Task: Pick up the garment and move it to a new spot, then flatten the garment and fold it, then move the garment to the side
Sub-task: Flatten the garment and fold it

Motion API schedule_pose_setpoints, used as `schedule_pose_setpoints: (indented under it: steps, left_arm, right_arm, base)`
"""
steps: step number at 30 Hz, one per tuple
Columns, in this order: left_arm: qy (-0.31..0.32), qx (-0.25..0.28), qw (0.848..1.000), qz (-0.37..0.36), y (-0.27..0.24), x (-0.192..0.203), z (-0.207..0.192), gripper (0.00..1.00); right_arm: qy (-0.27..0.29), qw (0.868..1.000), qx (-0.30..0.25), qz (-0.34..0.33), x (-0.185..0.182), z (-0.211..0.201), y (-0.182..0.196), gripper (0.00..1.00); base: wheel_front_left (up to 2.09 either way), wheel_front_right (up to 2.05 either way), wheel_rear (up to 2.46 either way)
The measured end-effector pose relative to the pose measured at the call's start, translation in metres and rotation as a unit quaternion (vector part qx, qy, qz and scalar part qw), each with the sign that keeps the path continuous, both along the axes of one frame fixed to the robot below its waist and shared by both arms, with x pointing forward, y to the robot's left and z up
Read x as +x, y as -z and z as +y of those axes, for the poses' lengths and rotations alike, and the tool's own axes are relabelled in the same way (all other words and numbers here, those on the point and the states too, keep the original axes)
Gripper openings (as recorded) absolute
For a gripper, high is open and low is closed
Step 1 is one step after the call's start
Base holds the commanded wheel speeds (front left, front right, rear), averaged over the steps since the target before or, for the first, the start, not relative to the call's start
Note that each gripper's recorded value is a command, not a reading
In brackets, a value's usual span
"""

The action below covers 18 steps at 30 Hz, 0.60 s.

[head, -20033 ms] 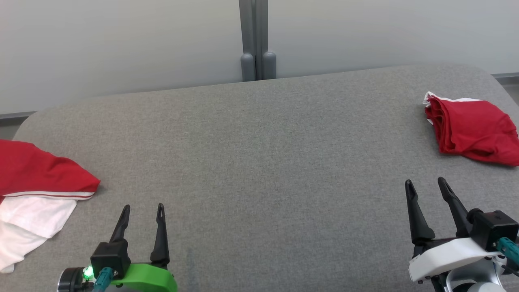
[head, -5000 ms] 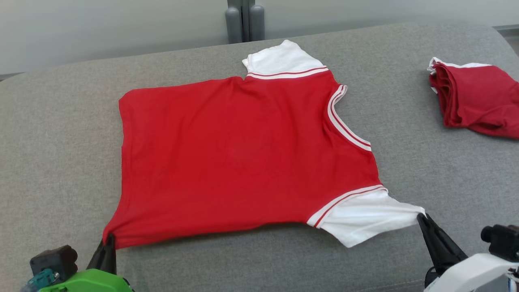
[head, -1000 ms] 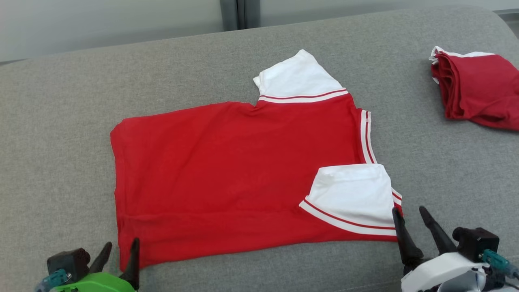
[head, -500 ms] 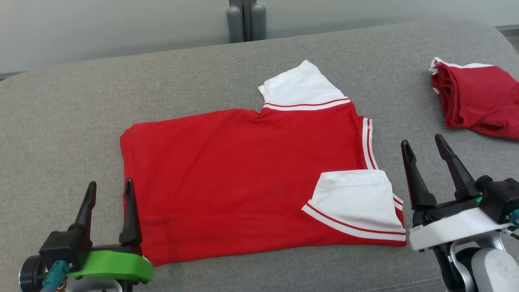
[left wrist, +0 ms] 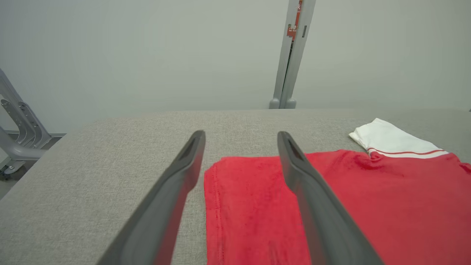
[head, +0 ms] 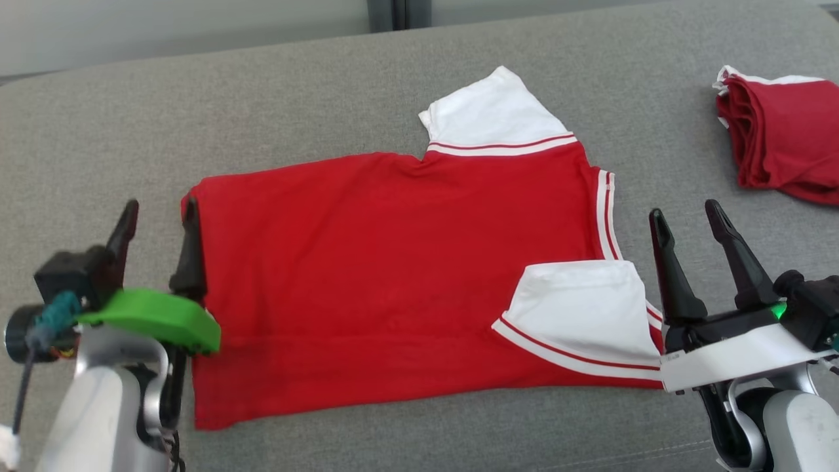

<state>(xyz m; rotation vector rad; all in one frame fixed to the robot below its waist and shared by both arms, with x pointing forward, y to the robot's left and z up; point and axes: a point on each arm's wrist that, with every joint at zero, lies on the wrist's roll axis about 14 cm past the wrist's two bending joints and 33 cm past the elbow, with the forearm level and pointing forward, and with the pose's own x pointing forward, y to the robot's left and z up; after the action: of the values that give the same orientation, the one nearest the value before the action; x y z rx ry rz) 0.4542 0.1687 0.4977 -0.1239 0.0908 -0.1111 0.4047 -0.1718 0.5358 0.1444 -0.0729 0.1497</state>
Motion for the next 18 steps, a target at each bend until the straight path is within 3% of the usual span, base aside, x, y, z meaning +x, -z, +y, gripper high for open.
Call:
schedule_pose_setpoints:
  steps: [7,15,16,18]
  left_arm:
    - [0.022,0.0,0.993,0.116,0.049,0.053,0.008,1.0]
    - [0.028,-0.002,0.971,0.237,0.116,0.074,0.016,1.0]
    - [0.03,-0.003,0.966,0.257,0.126,0.073,0.015,0.95]
    - [0.035,-0.004,0.96,0.277,0.138,0.072,0.012,0.33]
  right_arm:
    - [-0.005,1.0,0.01,0.022,0.017,0.004,0.022,1.0]
    - [0.005,0.999,0.015,0.052,0.026,-0.003,0.049,1.0]
    - [0.009,0.998,0.015,0.057,0.027,-0.005,0.054,1.0]
    - [0.018,0.998,0.014,0.066,0.026,-0.012,0.061,1.0]
  base:
    - [0.0,0.0,0.0]
    - [0.0,0.0,0.0]
    - [0.0,0.0,0.0]
    - [0.0,0.0,0.0]
